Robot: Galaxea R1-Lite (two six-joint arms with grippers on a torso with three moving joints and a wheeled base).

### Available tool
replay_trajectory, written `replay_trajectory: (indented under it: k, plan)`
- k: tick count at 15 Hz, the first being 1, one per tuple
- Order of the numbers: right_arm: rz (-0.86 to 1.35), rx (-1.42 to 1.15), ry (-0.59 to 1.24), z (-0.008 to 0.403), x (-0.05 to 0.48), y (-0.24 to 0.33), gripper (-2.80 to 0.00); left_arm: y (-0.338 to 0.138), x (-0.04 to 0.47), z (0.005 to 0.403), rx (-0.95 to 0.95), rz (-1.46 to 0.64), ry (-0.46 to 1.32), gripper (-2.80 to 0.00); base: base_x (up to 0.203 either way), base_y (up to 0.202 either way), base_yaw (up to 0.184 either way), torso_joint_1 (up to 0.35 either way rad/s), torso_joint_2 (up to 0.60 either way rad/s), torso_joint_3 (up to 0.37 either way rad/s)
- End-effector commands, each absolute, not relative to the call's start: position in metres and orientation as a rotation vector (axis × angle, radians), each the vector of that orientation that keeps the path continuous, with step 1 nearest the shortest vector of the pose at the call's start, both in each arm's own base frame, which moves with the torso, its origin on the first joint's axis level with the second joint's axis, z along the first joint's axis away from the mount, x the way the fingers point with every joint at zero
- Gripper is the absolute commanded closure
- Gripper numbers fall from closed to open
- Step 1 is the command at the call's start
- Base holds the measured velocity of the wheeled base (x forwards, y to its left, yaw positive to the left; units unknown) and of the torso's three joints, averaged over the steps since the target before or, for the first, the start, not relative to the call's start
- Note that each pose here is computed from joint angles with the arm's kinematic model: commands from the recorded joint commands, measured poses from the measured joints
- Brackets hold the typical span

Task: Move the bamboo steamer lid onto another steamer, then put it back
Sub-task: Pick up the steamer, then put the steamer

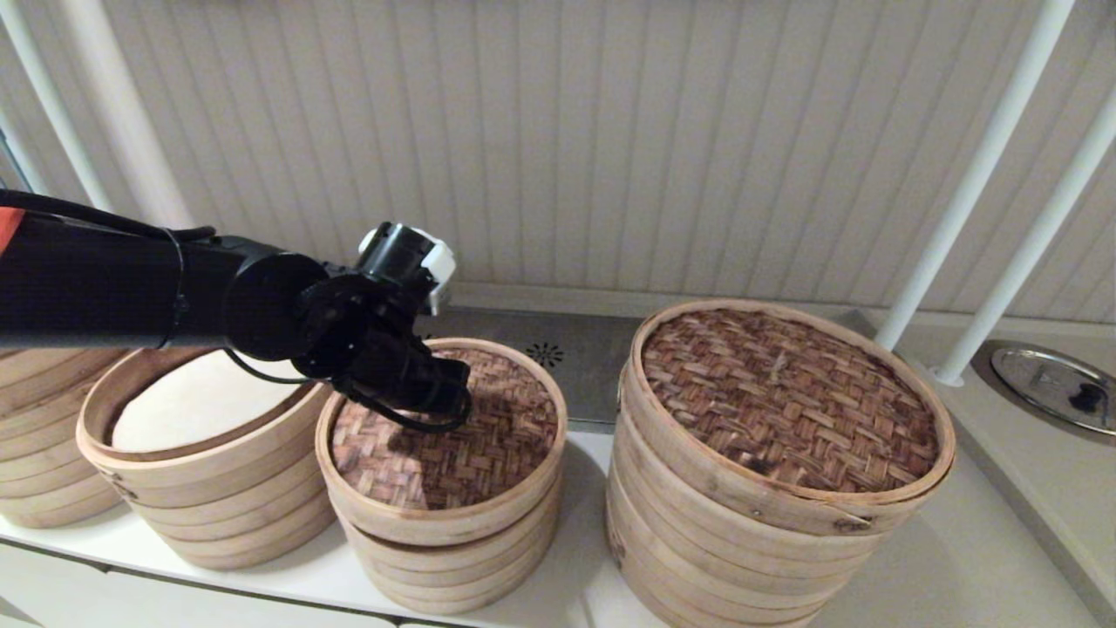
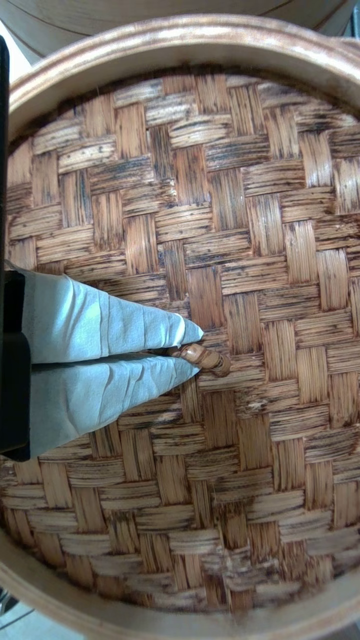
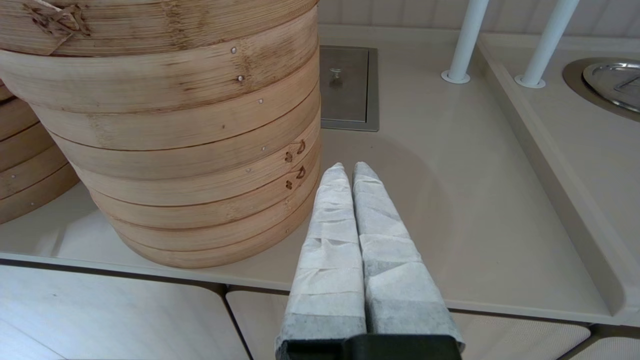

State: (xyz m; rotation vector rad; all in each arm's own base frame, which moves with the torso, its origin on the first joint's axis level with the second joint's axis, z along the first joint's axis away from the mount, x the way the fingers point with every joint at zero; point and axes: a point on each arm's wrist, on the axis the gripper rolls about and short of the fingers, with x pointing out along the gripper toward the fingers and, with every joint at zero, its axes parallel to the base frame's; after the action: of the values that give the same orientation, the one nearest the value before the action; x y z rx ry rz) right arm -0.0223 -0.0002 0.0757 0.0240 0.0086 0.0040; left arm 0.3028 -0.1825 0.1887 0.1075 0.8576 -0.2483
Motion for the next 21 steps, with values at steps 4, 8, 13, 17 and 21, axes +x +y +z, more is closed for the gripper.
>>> replay_trajectory:
  k: [4, 8, 13, 17, 21]
  plan:
    - [0.004, 0.024, 0.011, 0.076, -0.022, 0.000, 0.00, -0.179, 0.298, 0.206, 0.080, -0.251, 0.812, 0.00, 0.000, 0.000, 0.000, 0.000, 0.00, 0.000]
    - [0.004, 0.024, 0.010, 0.076, -0.022, 0.000, 0.00, -0.175, 0.291, 0.221, 0.068, -0.260, 0.773, 0.00, 0.000, 0.000, 0.000, 0.000, 0.00, 0.000]
    - [0.004, 0.024, 0.011, 0.076, -0.022, 0.000, 0.00, -0.168, 0.285, 0.233, 0.054, -0.259, 0.744, 0.00, 0.000, 0.000, 0.000, 0.000, 0.00, 0.000]
    - [0.004, 0.024, 0.010, 0.076, -0.022, 0.000, 0.00, -0.159, 0.281, 0.242, 0.042, -0.244, 0.728, 0.00, 0.000, 0.000, 0.000, 0.000, 0.00, 0.000]
    - [0.004, 0.024, 0.009, 0.076, -0.022, 0.000, 0.00, -0.143, 0.272, 0.259, 0.025, -0.227, 0.714, 0.00, 0.000, 0.000, 0.000, 0.000, 0.00, 0.000]
